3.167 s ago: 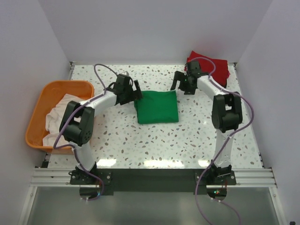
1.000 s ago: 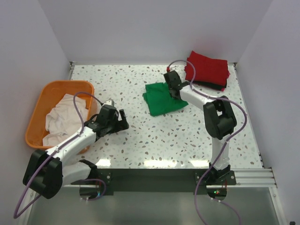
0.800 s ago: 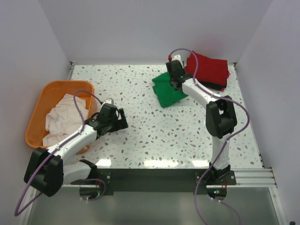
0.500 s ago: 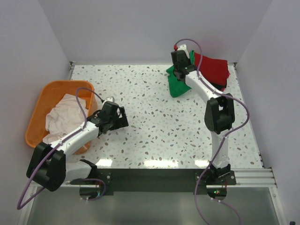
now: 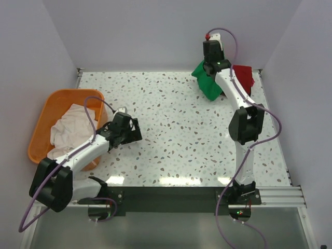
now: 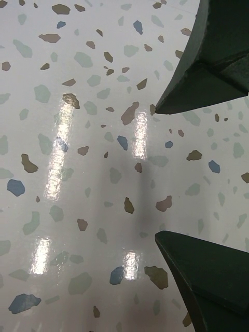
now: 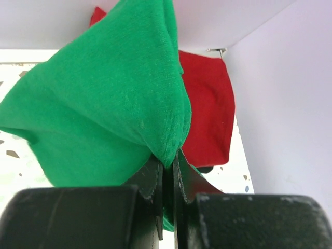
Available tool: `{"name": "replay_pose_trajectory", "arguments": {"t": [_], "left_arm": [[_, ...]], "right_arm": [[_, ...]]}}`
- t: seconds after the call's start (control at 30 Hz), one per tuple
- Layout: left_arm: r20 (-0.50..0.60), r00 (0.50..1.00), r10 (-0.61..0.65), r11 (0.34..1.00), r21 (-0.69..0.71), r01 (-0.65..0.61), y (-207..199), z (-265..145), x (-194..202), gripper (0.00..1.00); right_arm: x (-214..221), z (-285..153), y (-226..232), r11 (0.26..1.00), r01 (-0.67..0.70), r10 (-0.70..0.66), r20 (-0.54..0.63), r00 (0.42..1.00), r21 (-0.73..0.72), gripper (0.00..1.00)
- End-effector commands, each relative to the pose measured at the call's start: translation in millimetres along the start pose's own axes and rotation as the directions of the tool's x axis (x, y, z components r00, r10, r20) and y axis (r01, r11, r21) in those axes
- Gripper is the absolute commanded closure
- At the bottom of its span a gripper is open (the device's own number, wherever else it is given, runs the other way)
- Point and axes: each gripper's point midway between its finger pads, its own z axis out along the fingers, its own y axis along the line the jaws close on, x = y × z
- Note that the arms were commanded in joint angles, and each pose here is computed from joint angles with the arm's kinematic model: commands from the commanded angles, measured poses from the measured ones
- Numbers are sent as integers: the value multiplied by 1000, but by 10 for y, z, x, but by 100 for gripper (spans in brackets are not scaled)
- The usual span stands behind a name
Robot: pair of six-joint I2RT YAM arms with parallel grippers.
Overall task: Fold and stack the t-shirts
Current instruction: Neatly place the folded tshirt to the corner
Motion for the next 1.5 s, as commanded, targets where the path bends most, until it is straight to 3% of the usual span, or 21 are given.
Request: {"name": "replay_pose_trajectory", "arguments": {"t": [0.0, 0.33, 0.53, 0.8, 1.07, 1.13, 1.17, 1.23, 1.27, 1.37, 1.47], "left_arm": [[74, 997, 17, 1000, 11, -18, -48, -111, -221, 0], [114, 993, 3, 1000, 26, -6, -72, -212, -325, 0], [106, 994, -10, 1000, 29, 7, -110, -169, -337, 0], [82, 997, -4, 1000, 18, 2, -135, -88, -332, 0], [82, 997, -6, 1000, 14, 5, -143, -77, -348, 0], [79, 997, -4, 1000, 12, 3, -149, -76, -356, 0], [80, 997, -6, 1000, 13, 5, -154, -84, -364, 0], [82, 997, -4, 1000, 10, 3, -158, -88, -381, 0], [85, 996, -3, 1000, 12, 2, -163, -97, -392, 0], [86, 996, -7, 1000, 17, 6, -179, -120, -410, 0], [94, 995, -12, 999, 40, 8, -224, -165, -443, 0]], "right_arm": [[-436, -165, -262, 997, -71, 70, 84, 994, 6, 100], [-813, -188, -476, 972, -230, 234, 156, 960, -41, 100], [-981, -64, -631, 911, -399, 413, 186, 892, -108, 100], [-398, 554, -872, 815, -573, 577, 38, 816, -86, 100], [498, 1223, -1012, 778, -628, 624, -143, 768, 16, 99], [643, 1293, -957, 770, -638, 628, -180, 757, 3, 88], [743, 1341, -978, 764, -645, 634, -197, 748, 9, 66], [803, 1355, -971, 755, -656, 640, -221, 736, 4, 49], [831, 1355, -1010, 755, -656, 641, -224, 734, 14, 25], [639, 1226, -1145, 757, -654, 641, -188, 744, -9, 1], [329, 945, -1358, 756, -654, 644, -134, 753, -40, 1]]}}
